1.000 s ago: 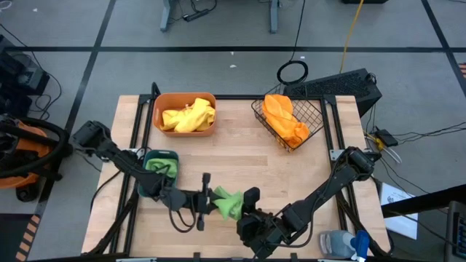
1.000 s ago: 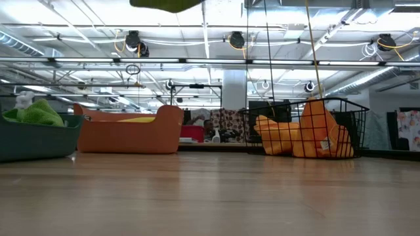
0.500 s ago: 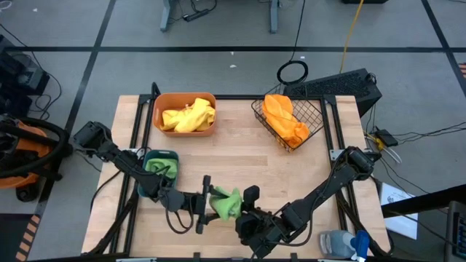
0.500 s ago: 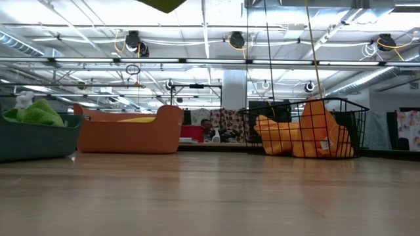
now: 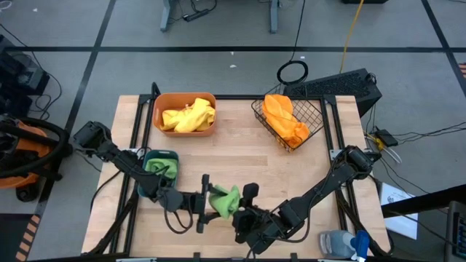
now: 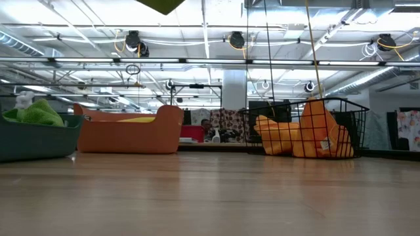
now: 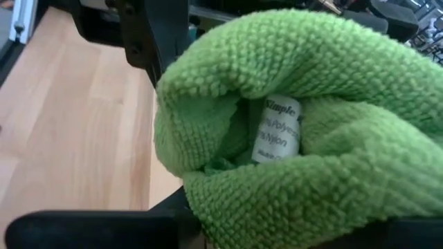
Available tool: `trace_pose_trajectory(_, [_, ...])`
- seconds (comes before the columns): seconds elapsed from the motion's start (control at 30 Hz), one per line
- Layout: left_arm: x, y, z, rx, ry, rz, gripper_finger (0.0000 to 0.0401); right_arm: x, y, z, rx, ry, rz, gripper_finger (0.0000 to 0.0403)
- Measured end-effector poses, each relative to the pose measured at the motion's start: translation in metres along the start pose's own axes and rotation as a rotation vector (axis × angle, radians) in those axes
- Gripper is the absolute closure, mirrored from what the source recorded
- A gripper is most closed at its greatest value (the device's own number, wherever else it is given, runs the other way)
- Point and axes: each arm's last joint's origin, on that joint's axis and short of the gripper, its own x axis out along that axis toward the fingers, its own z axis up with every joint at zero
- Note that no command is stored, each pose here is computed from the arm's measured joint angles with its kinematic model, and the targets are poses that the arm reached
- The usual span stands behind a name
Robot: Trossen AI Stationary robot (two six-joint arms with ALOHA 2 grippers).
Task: Sort microfiber towel by color & place in baskets
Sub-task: Put the green microfiber towel into the blue bin
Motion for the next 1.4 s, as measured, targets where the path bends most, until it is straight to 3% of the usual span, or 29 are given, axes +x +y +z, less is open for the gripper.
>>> trace_pose_trajectory(0.2, [0.000,0.000,0.000,0.020,0.007,-0.014,0.0118,0.000,0.000,0.004,0.024,-0.028,0.004,0.0307])
trace_pose_trajectory(0.3, [0.000,0.000,-0.001,0.032,0.015,-0.015,0.0143,0.000,0.000,0.004,0.032,-0.027,0.005,0.0307])
trace_pose_trajectory(0.43, [0.000,0.000,-0.001,0.059,0.012,-0.017,0.0211,0.000,0.001,0.004,0.038,-0.032,0.009,0.0294])
trace_pose_trajectory(0.67, [0.000,0.001,-0.001,0.112,0.012,0.002,0.0363,0.000,0.001,0.002,0.082,-0.016,0.019,0.0243])
trace_pose_trajectory(1.0, [-0.004,0.000,0.003,0.120,-0.002,0.019,0.0364,-0.003,0.001,-0.007,0.025,0.050,0.001,0.0158])
trace_pose_trajectory(1.27, [-0.017,-0.008,0.011,0.128,-0.009,0.006,0.0364,-0.013,0.001,-0.015,-0.020,0.092,-0.037,0.0147])
trace_pose_trajectory(1.4, [-0.027,-0.011,0.016,0.155,0.005,0.065,0.0364,-0.018,0.000,-0.020,-0.023,0.136,-0.013,0.0147])
